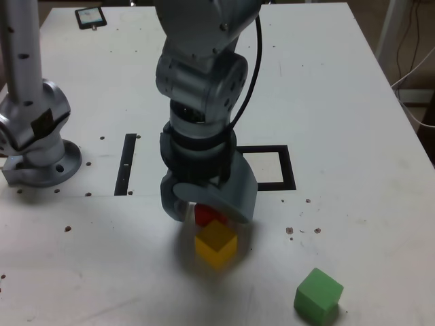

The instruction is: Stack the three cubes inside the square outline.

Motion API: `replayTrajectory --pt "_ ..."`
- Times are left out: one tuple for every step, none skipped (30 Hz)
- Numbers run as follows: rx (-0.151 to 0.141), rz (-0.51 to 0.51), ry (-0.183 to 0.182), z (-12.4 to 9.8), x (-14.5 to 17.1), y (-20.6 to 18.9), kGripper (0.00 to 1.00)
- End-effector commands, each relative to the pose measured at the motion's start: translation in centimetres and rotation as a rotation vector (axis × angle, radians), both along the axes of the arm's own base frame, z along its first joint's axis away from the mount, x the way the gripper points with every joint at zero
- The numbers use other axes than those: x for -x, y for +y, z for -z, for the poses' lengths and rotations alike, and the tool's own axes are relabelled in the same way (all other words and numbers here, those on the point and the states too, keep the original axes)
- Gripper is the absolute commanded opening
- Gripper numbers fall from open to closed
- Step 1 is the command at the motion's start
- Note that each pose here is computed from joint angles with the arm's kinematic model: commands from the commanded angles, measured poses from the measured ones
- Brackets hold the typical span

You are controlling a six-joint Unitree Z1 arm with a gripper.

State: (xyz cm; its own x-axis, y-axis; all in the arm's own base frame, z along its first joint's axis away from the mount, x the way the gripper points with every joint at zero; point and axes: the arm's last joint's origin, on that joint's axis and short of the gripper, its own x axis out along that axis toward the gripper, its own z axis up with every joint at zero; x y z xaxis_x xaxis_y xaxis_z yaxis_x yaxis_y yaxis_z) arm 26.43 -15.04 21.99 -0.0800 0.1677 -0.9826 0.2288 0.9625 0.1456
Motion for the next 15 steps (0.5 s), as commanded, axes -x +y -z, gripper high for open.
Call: replayTrajectory --pt "-0.007 0.002 0.012 0.22 -0.21 0.12 0.80" --pt "-0.007 0.004 0.015 0.27 -0.27 0.15 0.78" --pt "-0.007 0.006 0.017 0.31 -0.32 0.17 0.76" --pt "-0.007 0.008 0.017 0.33 -0.37 0.17 0.75" --pt "-0.007 0.010 0.016 0.35 -0.41 0.16 0.73" --pt "-0.008 0.011 0.015 0.36 -0.45 0.15 0.72" --pt "-0.009 0.012 0.013 0.36 -0.49 0.13 0.71" --pt "-0.010 0.013 0.011 0.36 -0.53 0.13 0.71" --pt "-0.011 0.013 0.010 0.38 -0.58 0.13 0.70" --pt "-0.011 0.013 0.009 0.42 -0.64 0.14 0.69" --pt "-0.012 0.013 0.009 0.47 -0.70 0.15 0.69" --pt "-0.012 0.013 0.010 0.54 -0.78 0.14 0.68" --pt "-0.012 0.013 0.010 0.60 -0.84 0.14 0.67" --pt "-0.011 0.014 0.011 0.66 -0.91 0.13 0.66" --pt "-0.010 0.015 0.011 0.70 -0.96 0.12 0.66"
